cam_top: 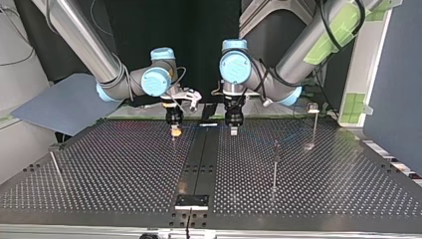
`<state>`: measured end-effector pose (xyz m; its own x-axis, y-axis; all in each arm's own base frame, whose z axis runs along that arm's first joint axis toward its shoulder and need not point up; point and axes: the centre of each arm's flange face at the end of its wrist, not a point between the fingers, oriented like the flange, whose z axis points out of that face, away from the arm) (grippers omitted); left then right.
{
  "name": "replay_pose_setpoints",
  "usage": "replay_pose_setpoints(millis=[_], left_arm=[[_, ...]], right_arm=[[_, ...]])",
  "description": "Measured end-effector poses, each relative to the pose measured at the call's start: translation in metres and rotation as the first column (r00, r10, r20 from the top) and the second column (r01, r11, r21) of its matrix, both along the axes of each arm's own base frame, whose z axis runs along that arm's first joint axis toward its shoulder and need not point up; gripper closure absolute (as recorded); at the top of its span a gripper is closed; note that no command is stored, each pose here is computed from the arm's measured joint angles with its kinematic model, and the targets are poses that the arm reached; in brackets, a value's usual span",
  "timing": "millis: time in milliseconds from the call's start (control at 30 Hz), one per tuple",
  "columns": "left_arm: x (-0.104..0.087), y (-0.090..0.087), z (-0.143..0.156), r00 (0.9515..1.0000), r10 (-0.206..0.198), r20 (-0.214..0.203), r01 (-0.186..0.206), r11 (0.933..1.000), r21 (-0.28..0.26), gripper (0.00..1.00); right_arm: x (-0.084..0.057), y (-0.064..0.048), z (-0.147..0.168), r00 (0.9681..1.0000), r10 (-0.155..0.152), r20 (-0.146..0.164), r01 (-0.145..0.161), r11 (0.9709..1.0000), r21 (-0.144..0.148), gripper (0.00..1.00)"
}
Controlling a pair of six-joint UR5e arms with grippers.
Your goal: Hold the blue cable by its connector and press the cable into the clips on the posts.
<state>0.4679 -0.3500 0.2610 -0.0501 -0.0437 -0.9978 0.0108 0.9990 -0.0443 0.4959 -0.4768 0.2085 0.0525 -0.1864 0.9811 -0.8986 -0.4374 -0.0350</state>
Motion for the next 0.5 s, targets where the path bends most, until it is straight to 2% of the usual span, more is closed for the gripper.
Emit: replay_pose_setpoints(millis=[100, 267, 500], left_arm=[[-0.004, -0.008, -0.017, 0.9996, -0.015, -0.025, 0.015, 0.9998, 0.016, 1.0], [-0.01, -0.021, -0.035, 0.9986, -0.03, -0.043, 0.031, 0.9992, 0.026, 1.0], [-0.019, -0.037, -0.036, 0.9986, -0.05, -0.017, 0.05, 0.9987, 0.009, 1.0]], right_arm=[[-0.01, 0.004, 0.002, 0.9998, -0.014, -0.014, 0.014, 0.9999, 0.001, 1.0], [-0.025, 0.012, -0.011, 0.9982, -0.034, -0.05, 0.036, 0.999, 0.026, 1.0], [-0.046, 0.02, -0.027, 0.9947, -0.06, -0.084, 0.065, 0.9961, 0.059, 1.0]])
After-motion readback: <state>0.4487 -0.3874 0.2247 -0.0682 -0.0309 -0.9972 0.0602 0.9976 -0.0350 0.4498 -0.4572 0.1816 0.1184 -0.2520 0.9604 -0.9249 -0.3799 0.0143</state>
